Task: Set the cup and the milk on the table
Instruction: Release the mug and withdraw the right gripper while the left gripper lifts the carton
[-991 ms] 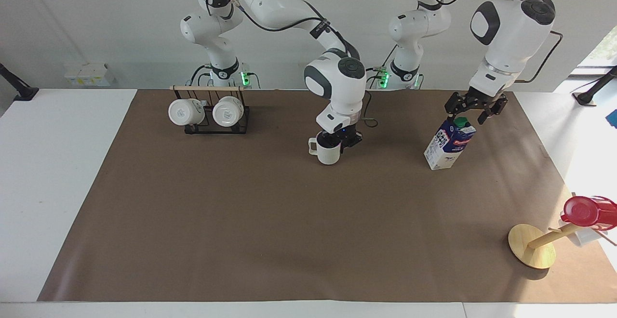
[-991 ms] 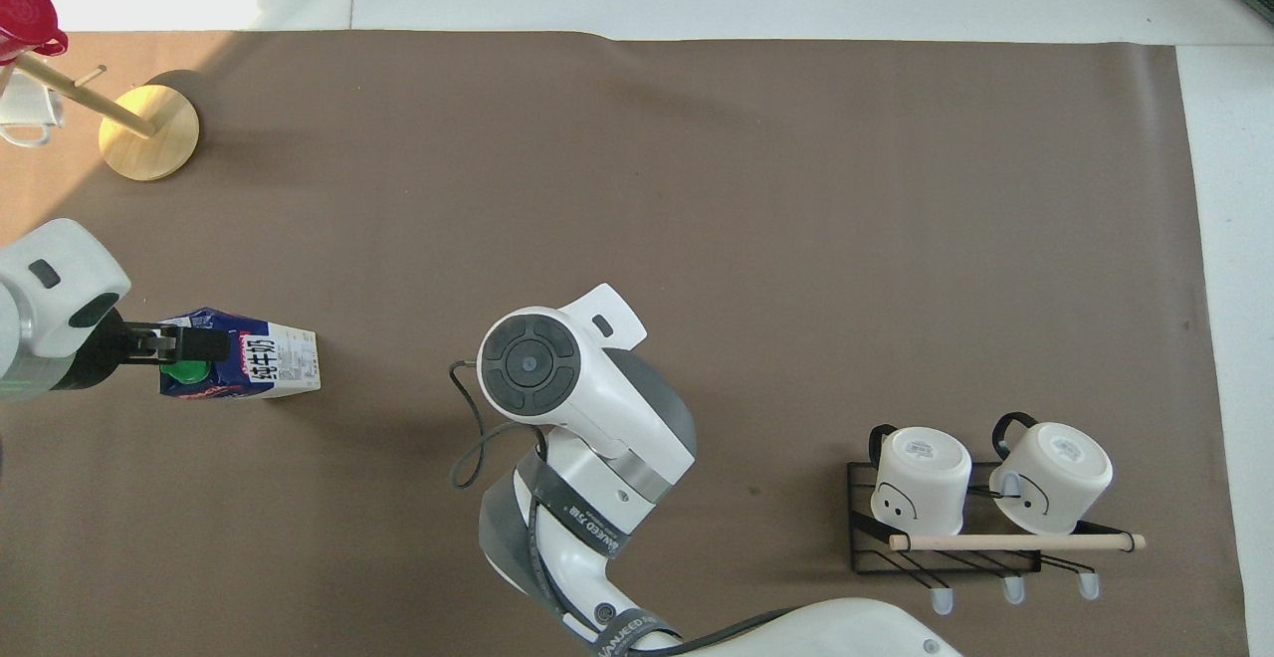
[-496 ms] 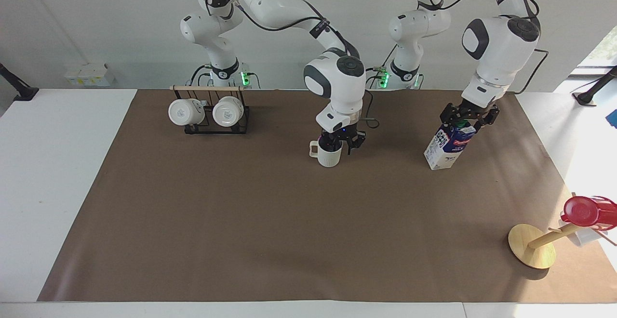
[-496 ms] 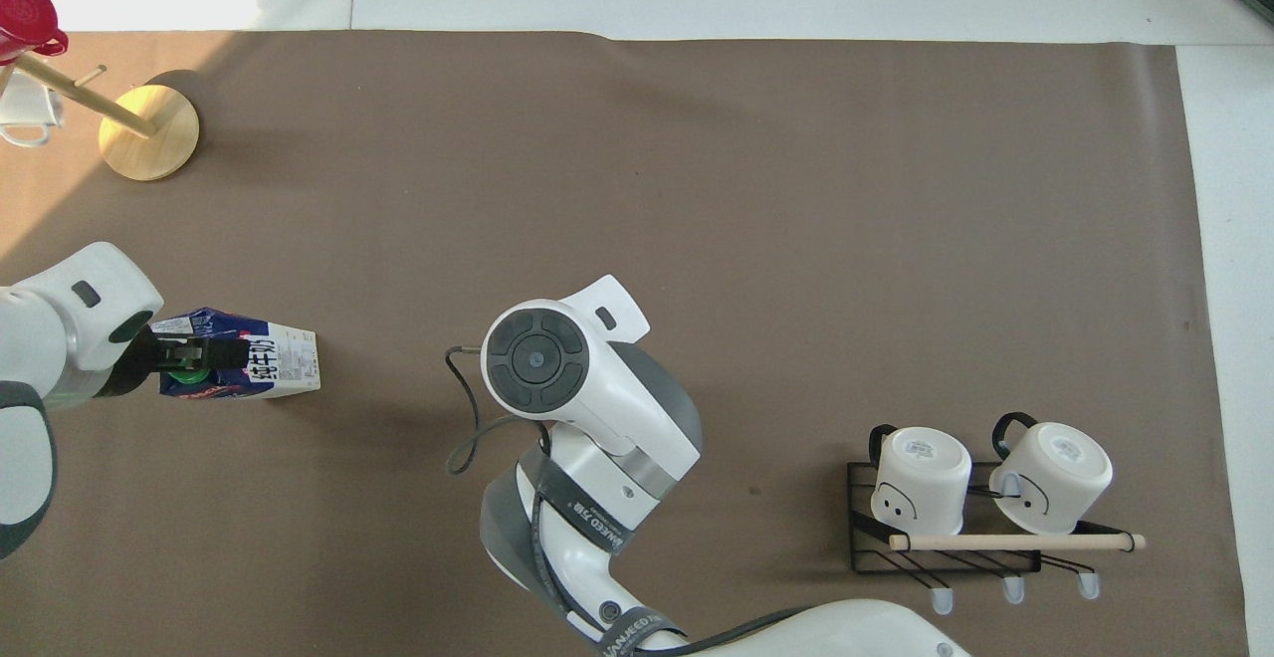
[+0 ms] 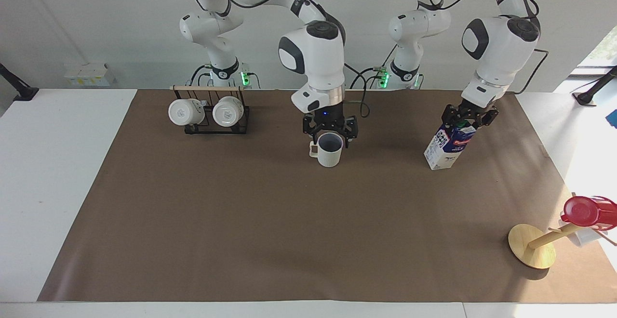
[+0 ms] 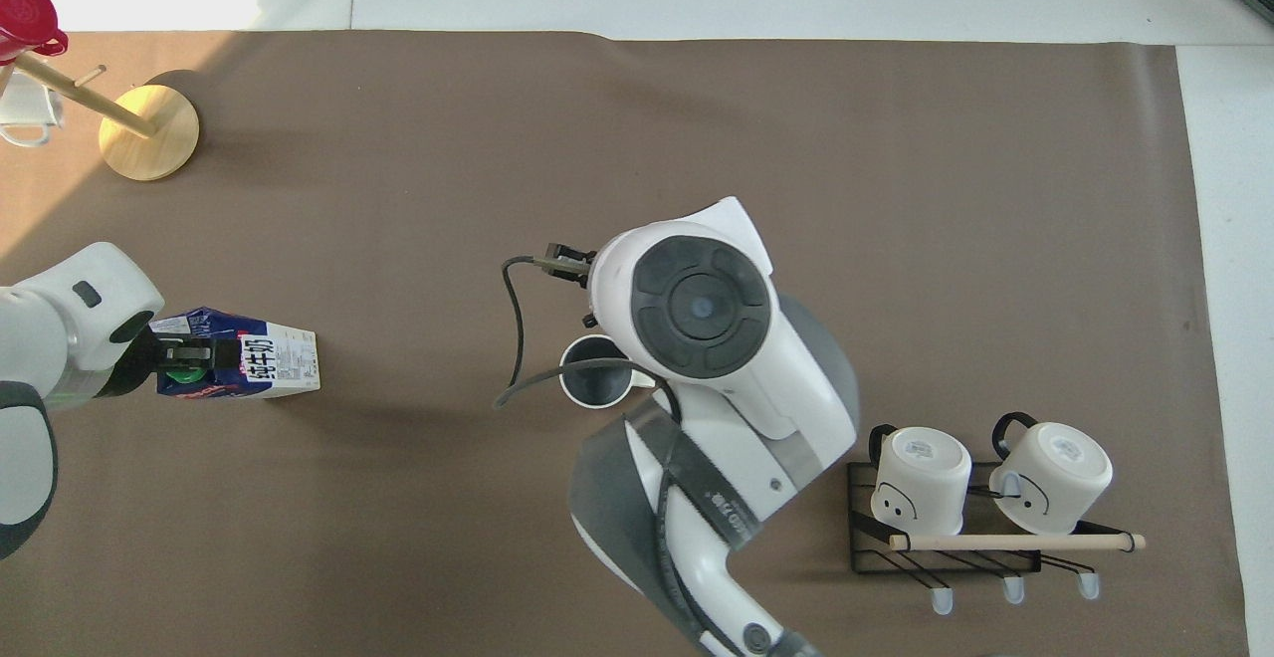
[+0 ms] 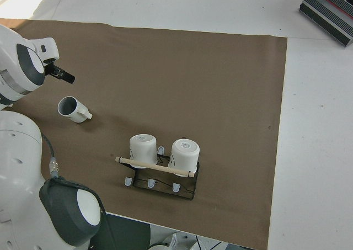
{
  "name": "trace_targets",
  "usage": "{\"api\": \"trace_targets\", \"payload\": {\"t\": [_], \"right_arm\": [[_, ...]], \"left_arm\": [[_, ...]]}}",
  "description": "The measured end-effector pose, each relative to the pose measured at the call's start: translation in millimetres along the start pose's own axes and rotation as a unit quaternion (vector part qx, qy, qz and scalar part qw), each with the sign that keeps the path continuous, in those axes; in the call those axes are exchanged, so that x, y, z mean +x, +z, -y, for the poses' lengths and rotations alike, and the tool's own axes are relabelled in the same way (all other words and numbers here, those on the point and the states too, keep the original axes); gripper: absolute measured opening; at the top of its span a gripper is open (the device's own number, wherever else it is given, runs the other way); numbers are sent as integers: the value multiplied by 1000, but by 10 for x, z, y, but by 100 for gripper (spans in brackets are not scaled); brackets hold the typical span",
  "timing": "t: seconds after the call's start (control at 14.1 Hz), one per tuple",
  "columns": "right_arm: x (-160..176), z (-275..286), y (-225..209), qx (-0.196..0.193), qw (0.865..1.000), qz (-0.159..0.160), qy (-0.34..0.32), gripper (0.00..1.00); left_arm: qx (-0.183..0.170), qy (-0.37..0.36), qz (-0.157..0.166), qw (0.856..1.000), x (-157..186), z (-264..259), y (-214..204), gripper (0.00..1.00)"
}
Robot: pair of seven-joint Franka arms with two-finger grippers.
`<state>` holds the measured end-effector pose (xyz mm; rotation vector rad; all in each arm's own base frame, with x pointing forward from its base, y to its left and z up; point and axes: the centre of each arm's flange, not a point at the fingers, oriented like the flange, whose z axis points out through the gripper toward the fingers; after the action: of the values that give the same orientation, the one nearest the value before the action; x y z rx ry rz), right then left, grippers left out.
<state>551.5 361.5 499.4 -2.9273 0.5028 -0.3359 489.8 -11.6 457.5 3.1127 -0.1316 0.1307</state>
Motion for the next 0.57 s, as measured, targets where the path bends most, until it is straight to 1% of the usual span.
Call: {"api": "trace_targets", "payload": {"t": [0.07,0.14,0.21,0.35,0.42,0.57], "right_arm": [[171,-202,-190,-1,1000,-7,18,100],[315,-396,-344,-7,999,-10,31,100],[442,-591,-489,-14,999,-11,35,100],[701,-1013,-794,-27,999,-15,29,100],[835,-1253,-949,-34,999,-16,21,100],[1024,-1780,-1249,-59,998,-2,-9,100]], "left_arm": [[0,0,0,1000,0,0,0,67],[0,0,0,1000,0,-1,0,58],[0,0,0,1000,0,-3,0,58],[0,0,0,1000,-1,-3,-5,51],[0,0,0,1000,-1,-3,-5,51],[0,-1,-3,1000,9,-4,-31,52]]}}
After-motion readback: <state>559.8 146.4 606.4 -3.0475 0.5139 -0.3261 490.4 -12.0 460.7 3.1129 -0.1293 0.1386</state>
